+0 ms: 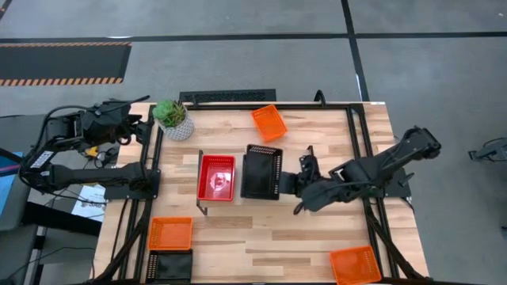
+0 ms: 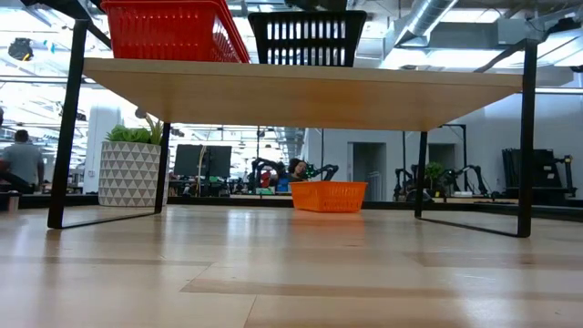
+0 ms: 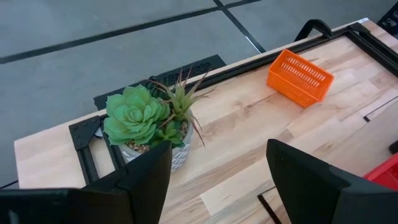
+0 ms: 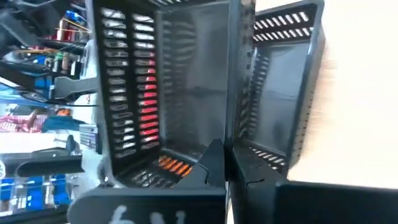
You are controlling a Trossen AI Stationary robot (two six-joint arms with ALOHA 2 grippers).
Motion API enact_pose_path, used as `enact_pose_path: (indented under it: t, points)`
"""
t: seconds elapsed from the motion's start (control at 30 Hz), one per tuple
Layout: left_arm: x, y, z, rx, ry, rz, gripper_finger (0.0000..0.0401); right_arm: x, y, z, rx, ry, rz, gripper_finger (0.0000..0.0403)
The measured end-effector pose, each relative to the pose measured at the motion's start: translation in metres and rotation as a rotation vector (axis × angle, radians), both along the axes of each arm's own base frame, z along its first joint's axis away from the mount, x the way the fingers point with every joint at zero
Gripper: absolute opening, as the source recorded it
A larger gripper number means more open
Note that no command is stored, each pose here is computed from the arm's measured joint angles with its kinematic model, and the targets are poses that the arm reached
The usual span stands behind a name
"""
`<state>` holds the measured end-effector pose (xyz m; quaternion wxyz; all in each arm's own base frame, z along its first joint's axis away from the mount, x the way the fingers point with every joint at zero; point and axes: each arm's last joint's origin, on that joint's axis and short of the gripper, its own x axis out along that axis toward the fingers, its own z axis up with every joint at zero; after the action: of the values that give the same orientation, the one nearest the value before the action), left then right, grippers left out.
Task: Stack baskets on shelf by color
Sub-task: Stack the top black bin on top of the other black bin on the shelf
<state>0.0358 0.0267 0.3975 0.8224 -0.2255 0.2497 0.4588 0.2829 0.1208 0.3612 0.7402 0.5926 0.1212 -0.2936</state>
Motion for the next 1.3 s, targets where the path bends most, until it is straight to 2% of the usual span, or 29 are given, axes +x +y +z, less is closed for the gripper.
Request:
enact_pose_path:
  t: [0.33,1.3]
  points:
    - [0.0,0.0,0.0,0.006,0.002,0.008,0.0249,0.008,-0.003,-0.013,0.022,0.097,0.041,0.001]
    - [0.0,0.0,0.0,0.01,0.001,0.016,0.0249,0.021,-0.021,-0.022,0.062,0.176,0.087,0.0031]
